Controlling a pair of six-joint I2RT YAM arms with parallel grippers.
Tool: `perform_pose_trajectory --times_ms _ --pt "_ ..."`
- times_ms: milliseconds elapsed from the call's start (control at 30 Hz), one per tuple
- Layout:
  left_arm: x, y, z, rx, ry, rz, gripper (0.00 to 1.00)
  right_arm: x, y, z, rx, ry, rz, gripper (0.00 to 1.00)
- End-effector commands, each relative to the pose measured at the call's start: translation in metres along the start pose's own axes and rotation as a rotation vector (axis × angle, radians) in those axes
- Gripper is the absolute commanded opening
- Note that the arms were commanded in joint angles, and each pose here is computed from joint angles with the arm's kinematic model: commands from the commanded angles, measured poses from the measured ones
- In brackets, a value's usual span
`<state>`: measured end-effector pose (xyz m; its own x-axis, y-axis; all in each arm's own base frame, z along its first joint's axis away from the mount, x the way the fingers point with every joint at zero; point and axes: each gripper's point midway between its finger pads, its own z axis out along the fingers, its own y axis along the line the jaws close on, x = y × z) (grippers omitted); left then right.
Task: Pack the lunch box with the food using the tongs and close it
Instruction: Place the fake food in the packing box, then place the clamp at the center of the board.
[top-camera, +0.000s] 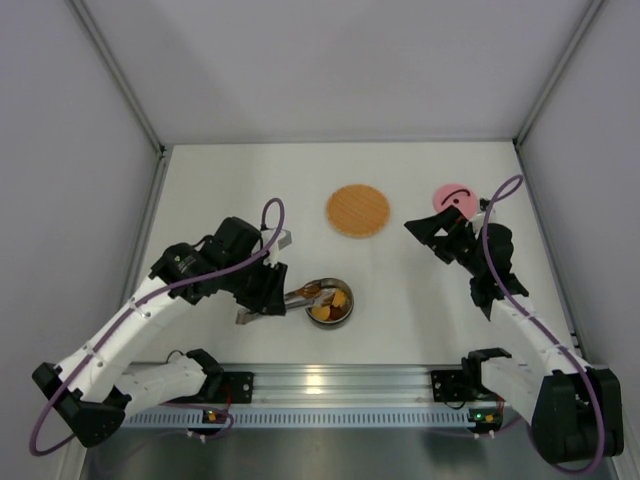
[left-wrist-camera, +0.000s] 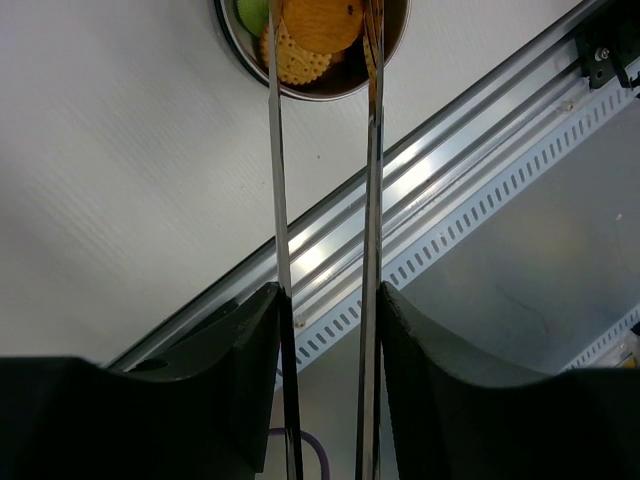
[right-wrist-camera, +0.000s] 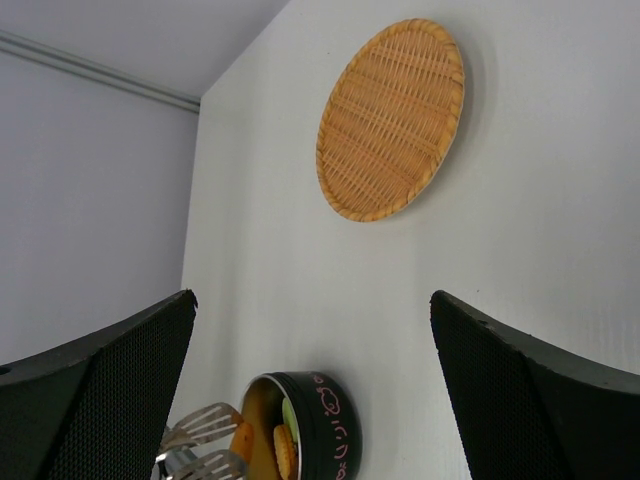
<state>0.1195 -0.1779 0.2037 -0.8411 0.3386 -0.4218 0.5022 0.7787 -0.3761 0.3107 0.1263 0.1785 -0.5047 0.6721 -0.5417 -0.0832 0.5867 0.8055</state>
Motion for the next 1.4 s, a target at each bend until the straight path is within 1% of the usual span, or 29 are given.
perform_pose_trajectory --times_ms 0,133,300,400,533,567,633,667,700,733,767,800,867,900,933,967,1000,1033,1067,1133,1167,1233,1367 --pt "-0.011 -0.009 0.0 0.04 -0.056 0.006 0.47 -0.013 0.018 0.002 -0.064 -0.047 -0.04 1.0" --pt "-0.021 -0.01 0.002 0.039 -0.084 0.006 0.49 -0.013 0.018 0.002 -0.064 -0.047 -0.038 0.99" --pt "-0.026 -0.011 0.004 0.043 -0.086 0.005 0.51 -0.013 0.018 0.002 -0.063 -0.046 -0.039 0.99" --pt "-0.035 -0.012 -0.001 0.032 -0.123 0.005 0.51 -0.013 0.018 0.002 -0.064 -0.047 -0.04 0.99" --pt "-0.07 -0.012 -0.022 -0.028 -0.261 -0.009 0.52 -0.012 0.018 0.002 -0.067 -0.045 -0.037 1.0" --pt "-0.079 -0.004 -0.025 -0.08 -0.295 -0.024 0.52 -0.012 0.018 0.002 -0.066 -0.044 -0.035 0.99" --pt "-0.098 0.001 -0.03 -0.133 -0.342 -0.051 0.54 -0.012 0.018 0.002 -0.067 -0.045 -0.036 0.99" --pt "-0.108 0.014 -0.027 -0.207 -0.355 -0.071 0.54 -0.012 0.018 0.002 -0.068 -0.044 -0.034 0.99" --pt "-0.118 0.019 -0.028 -0.226 -0.378 -0.093 0.55 -0.012 0.019 0.002 -0.069 -0.045 -0.035 1.0" --pt "-0.128 0.024 -0.03 -0.239 -0.399 -0.113 0.55 -0.012 0.019 0.002 -0.069 -0.043 -0.034 0.99" --pt "-0.137 0.032 -0.022 -0.258 -0.393 -0.139 0.55 -0.012 0.019 0.001 -0.071 -0.045 -0.035 0.99" --pt "-0.152 0.046 -0.025 -0.261 -0.432 -0.192 0.55 -0.012 0.019 0.001 -0.07 -0.044 -0.035 0.99" --pt "-0.169 0.068 -0.015 -0.276 -0.443 -0.258 0.55 -0.012 0.02 0.001 -0.073 -0.044 -0.035 1.0" --pt "-0.178 0.087 -0.017 -0.301 -0.47 -0.316 0.55 -0.012 0.02 0.001 -0.073 -0.042 -0.034 0.99" --pt "-0.191 0.094 -0.017 -0.304 -0.504 -0.333 0.55 -0.012 0.02 0.001 -0.075 -0.042 -0.035 0.99" --pt "-0.197 0.107 -0.006 -0.32 -0.492 -0.367 0.55 -0.011 0.02 0.001 -0.076 -0.039 -0.036 1.0" --pt "-0.204 0.119 -0.004 -0.329 -0.51 -0.411 0.54 -0.011 0.021 0.001 -0.077 -0.037 -0.036 0.99" --pt "-0.215 0.124 -0.003 -0.326 -0.54 -0.423 0.54 -0.011 0.021 0.001 -0.078 -0.038 -0.035 0.99" --pt "-0.219 0.134 0.008 -0.334 -0.528 -0.442 0.54 -0.011 0.021 0.001 -0.078 -0.036 -0.034 0.99" --pt "-0.231 0.146 0.012 -0.36 -0.549 -0.465 0.54 -0.012 0.023 0.0 -0.082 -0.038 -0.036 0.99" --pt "-0.235 0.154 0.022 -0.371 -0.54 -0.471 0.54 -0.012 0.023 0.0 -0.082 -0.038 -0.038 0.99" --pt "-0.241 0.166 0.025 -0.406 -0.546 -0.48 0.54 -0.012 0.024 0.0 -0.084 -0.038 -0.04 0.99" --pt "-0.243 0.201 0.041 -0.508 -0.521 -0.49 0.56 -0.012 0.023 0.0 -0.081 -0.035 -0.038 1.0"
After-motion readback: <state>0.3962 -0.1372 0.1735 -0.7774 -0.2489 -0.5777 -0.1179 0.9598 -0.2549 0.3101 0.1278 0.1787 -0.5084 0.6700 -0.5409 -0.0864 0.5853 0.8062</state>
